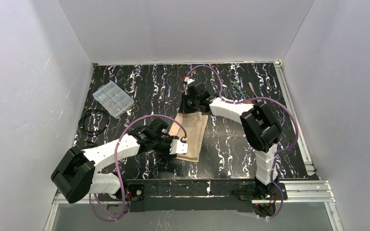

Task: Fold the napkin into a case and place the utensils inside
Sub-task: Rotate the 2/3-rectangle-folded napkin at the center of the board.

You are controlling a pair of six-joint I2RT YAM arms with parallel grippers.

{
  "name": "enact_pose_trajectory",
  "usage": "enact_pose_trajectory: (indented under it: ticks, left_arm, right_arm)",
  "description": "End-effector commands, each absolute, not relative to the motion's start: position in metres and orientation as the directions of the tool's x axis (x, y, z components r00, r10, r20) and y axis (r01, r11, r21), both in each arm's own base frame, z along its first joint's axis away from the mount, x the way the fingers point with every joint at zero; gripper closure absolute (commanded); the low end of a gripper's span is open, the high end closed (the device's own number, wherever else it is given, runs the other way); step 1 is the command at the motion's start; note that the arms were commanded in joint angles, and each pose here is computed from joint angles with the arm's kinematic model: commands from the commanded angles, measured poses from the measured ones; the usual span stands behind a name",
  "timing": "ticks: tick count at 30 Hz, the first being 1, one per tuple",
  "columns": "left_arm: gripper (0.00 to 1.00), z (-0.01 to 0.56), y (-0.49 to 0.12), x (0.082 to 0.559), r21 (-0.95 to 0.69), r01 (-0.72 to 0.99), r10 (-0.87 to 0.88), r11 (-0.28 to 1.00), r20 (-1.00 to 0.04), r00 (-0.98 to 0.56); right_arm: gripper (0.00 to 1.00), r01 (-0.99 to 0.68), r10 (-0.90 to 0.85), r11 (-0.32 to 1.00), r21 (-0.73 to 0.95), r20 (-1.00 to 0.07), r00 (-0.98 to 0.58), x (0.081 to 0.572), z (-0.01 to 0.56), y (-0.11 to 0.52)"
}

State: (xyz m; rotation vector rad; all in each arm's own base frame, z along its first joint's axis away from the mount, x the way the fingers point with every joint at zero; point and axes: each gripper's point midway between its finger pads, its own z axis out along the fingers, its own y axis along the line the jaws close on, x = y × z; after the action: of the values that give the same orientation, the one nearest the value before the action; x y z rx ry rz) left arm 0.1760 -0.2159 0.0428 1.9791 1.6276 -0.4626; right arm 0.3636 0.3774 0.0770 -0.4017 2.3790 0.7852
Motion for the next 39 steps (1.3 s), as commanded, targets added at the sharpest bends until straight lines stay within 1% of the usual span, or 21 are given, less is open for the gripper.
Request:
enact_pose_trajectory:
  ticks: [1,5,9,12,17,22,26,29,30,35,39]
  left_arm:
    - [0.61,0.039,-0.214,0.169,0.164,0.975,0.795,-0.153,-0.566,0.220]
    - [0.67,0.039,-0.216,0.167,0.162,0.972,0.786,-0.172,-0.572,0.235]
    - [0.74,0.034,-0.215,0.162,0.171,0.959,0.777,-0.224,-0.563,0.282]
    - [0.74,0.029,-0.213,0.157,0.175,0.947,0.771,-0.268,-0.551,0.320]
    - [0.74,0.020,-0.208,0.150,0.164,0.925,0.761,-0.341,-0.529,0.375]
    - [0.76,0.018,-0.208,0.151,0.168,0.905,0.756,-0.391,-0.503,0.419]
    - [0.83,0.011,-0.199,0.154,0.160,0.861,0.753,-0.482,-0.426,0.501]
    - [0.94,0.000,-0.187,0.164,0.146,0.817,0.752,-0.559,-0.325,0.573]
    - [0.96,-0.002,-0.184,0.169,0.147,0.803,0.751,-0.577,-0.292,0.593]
    - [0.99,-0.008,-0.180,0.190,0.127,0.747,0.722,-0.653,-0.194,0.664]
    - [1.00,-0.009,-0.179,0.213,0.196,0.661,0.646,-0.725,-0.140,0.750]
  right_arm:
    - [0.99,-0.450,-0.072,0.777,0.439,-0.648,-0.758,0.363,0.093,0.370]
    - [0.99,-0.444,-0.079,0.789,0.425,-0.647,-0.758,0.363,0.089,0.360]
    - [0.99,-0.446,-0.097,0.802,0.398,-0.649,-0.754,0.366,0.083,0.353]
    - [0.99,-0.443,-0.113,0.817,0.370,-0.650,-0.752,0.370,0.074,0.346]
    - [0.99,-0.421,-0.136,0.843,0.335,-0.624,-0.770,0.362,0.054,0.330]
    - [0.99,-0.375,-0.099,0.865,0.334,-0.618,-0.780,0.358,0.043,0.313]
    - [0.99,-0.345,-0.082,0.879,0.331,-0.607,-0.791,0.353,0.039,0.303]
    - [0.99,-0.297,-0.034,0.898,0.325,-0.623,-0.782,0.351,0.042,0.292]
    - [0.99,-0.277,-0.012,0.904,0.326,-0.629,-0.778,0.350,0.043,0.288]
    - [0.99,-0.179,0.097,0.919,0.351,-0.641,-0.762,0.339,0.045,0.268]
    - [0.99,-0.074,0.197,0.920,0.384,-0.619,-0.760,0.320,0.039,0.247]
